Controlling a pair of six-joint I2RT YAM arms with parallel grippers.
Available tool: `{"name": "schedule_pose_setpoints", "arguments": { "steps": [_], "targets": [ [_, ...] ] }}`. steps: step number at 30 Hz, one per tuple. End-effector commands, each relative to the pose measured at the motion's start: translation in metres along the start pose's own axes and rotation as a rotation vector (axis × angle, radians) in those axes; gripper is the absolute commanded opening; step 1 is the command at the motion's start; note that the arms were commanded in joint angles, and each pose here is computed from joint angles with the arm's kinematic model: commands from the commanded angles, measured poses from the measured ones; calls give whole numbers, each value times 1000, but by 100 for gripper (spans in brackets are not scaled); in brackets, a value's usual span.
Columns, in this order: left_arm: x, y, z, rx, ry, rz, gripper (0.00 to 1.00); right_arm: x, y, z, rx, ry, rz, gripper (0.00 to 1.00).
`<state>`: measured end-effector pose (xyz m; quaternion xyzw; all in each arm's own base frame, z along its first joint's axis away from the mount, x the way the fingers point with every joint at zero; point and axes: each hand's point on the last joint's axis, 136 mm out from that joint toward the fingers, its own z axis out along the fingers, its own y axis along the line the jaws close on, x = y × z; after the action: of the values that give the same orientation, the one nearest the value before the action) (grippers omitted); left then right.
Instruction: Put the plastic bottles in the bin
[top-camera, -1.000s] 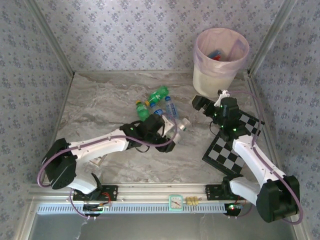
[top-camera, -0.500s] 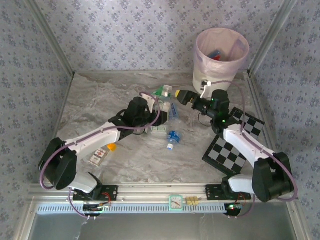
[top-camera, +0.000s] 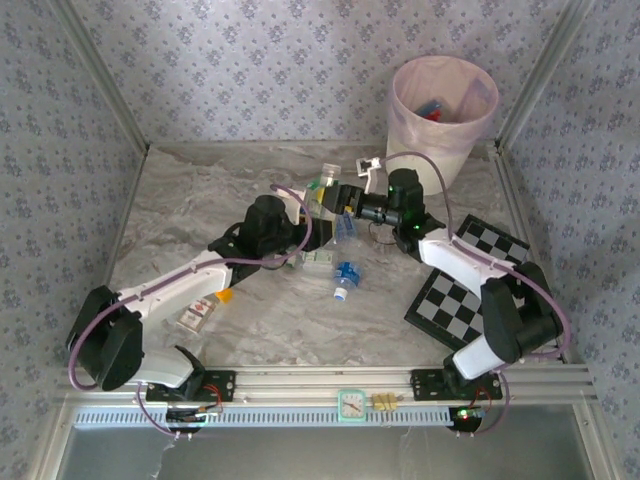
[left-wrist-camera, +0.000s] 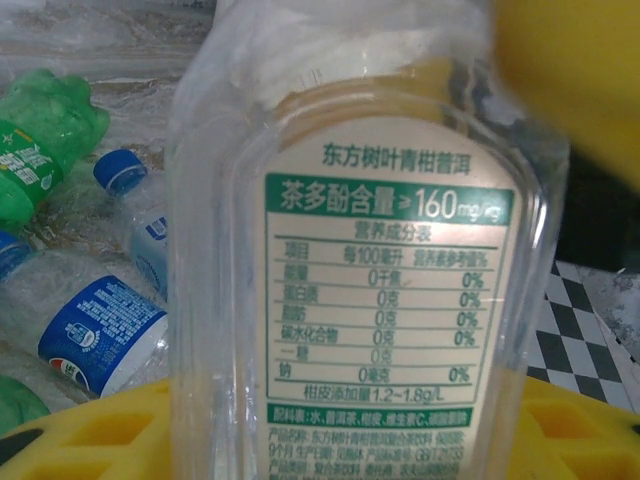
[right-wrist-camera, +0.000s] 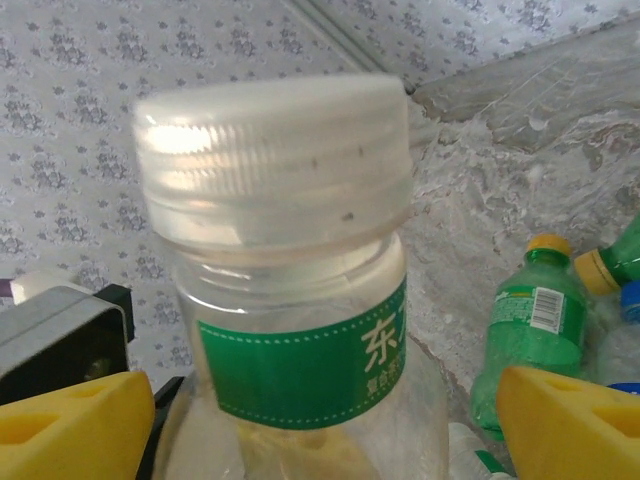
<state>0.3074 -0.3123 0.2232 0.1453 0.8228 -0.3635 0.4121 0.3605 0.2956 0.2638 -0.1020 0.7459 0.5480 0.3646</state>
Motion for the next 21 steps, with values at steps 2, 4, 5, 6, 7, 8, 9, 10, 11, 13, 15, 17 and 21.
{"name": "schedule_pose_setpoints", "arguments": {
  "steps": [2,4,5,6,7,8,9,10,11,13,15,17,21],
  "targets": [
    [-16,-6,-8,23,-56,18,58,1,14,6,-43,40,-33,88],
    [-16,-6,-8,23,-57,17,59,4,14,7,-30,56,-43,87],
    [-16,-6,-8,24,-57,17,59,7,13,7,-22,65,-47,86],
    [-17,-5,-8,23,-60,14,59,8,13,8,-16,70,-50,85],
    [-17,-5,-8,23,-61,13,59,8,15,8,-17,75,-58,84],
    [-17,-5,-8,23,-60,12,59,10,14,8,-11,83,-61,82],
    [-17,-5,-8,23,-61,11,60,11,14,9,-8,86,-64,81],
    [-17,-6,-8,25,-61,10,60,12,13,9,-3,90,-64,79],
    [-17,-6,-9,24,-62,9,61,13,13,10,2,92,-62,76],
    [-17,-5,-9,23,-61,8,61,13,11,10,10,92,-59,71],
    [-17,-6,-10,26,-62,8,62,12,10,10,15,89,-58,65],
    [-17,-6,-10,27,-62,8,63,11,8,10,22,85,-92,59],
    [-13,-4,-9,22,-51,-1,74,8,-1,9,69,61,-104,54]
  ]
}}
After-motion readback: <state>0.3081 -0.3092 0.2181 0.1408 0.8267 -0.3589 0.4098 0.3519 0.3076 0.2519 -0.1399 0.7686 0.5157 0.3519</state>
